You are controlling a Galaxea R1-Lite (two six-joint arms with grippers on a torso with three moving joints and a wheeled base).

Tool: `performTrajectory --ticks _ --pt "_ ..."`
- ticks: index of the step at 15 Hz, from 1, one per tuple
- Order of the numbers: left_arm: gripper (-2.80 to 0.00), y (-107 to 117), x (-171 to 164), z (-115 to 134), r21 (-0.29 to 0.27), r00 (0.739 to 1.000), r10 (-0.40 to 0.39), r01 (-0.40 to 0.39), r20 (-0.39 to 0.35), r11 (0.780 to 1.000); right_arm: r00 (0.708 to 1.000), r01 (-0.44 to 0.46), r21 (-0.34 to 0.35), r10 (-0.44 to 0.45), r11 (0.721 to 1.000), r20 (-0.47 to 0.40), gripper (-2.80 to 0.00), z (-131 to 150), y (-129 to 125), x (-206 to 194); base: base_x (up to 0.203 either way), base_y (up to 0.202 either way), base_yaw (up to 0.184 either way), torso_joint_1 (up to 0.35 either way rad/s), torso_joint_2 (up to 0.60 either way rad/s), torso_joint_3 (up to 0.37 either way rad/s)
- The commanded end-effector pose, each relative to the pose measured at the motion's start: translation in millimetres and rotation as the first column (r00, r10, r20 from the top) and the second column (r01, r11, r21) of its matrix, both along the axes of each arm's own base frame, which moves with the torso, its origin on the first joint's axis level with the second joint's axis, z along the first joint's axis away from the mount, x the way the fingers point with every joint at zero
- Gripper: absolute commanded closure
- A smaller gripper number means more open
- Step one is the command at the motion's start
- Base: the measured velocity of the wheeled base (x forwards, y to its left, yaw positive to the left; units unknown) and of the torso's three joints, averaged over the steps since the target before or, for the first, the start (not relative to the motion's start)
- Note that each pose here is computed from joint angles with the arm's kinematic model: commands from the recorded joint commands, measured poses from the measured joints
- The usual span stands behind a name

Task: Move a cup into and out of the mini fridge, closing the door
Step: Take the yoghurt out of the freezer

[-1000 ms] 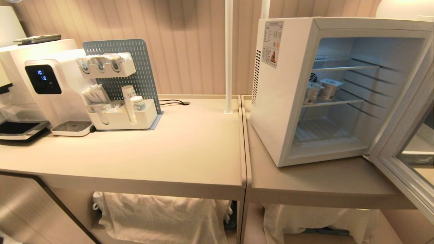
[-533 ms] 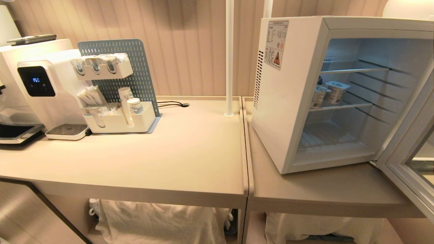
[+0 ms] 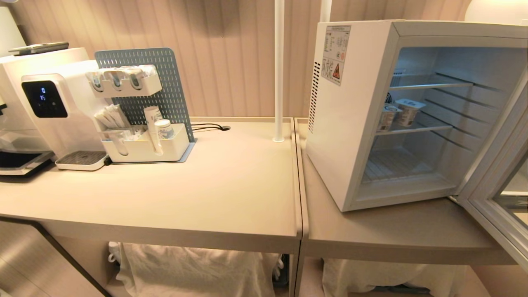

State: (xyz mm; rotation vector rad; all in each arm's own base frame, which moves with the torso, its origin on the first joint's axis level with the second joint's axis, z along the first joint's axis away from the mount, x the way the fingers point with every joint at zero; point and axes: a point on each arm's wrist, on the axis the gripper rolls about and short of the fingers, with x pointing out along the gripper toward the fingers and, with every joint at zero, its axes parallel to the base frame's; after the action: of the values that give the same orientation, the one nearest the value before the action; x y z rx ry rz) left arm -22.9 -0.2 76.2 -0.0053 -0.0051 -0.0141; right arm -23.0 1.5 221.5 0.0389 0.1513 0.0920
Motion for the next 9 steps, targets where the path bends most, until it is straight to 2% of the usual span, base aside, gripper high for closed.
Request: performTrajectory --ticks 1,2,4,7,9 --pt "0.0 0 0 0 -0.001 1.0 0.0 0.0 -0.003 1.0 0.958 -0.052 0.009 0.053 0.999 -0.283 0.0 11 2 76 0.0 0.0 0.0 0.0 0.0 0.0" --pt "0.0 0 0 0 -0.001 1.0 0.0 0.0 -0.002 1.0 0.936 -0.089 0.016 0.089 0.996 -0.341 0.0 10 4 101 0.0 0.0 0.0 0.0 0.0 0.0" --pt "0.0 0 0 0 -0.001 1.0 0.0 0.0 -0.001 1.0 0.911 -0.13 0.031 0.132 0.991 -0.391 0.0 3 5 155 0.0 0.0 0.0 0.0 0.0 0.0" --pt "0.0 0 0 0 -0.001 1.0 0.0 0.0 -0.001 1.0 0.908 -0.145 0.04 0.149 0.989 -0.392 0.0 -20 3 232 0.0 0.0 0.0 0.0 0.0 0.0" --pt "0.0 0 0 0 -0.002 1.0 0.0 0.0 -0.004 1.0 0.916 -0.145 0.033 0.146 0.989 -0.374 0.0 -41 2 273 0.0 0.0 0.0 0.0 0.0 0.0"
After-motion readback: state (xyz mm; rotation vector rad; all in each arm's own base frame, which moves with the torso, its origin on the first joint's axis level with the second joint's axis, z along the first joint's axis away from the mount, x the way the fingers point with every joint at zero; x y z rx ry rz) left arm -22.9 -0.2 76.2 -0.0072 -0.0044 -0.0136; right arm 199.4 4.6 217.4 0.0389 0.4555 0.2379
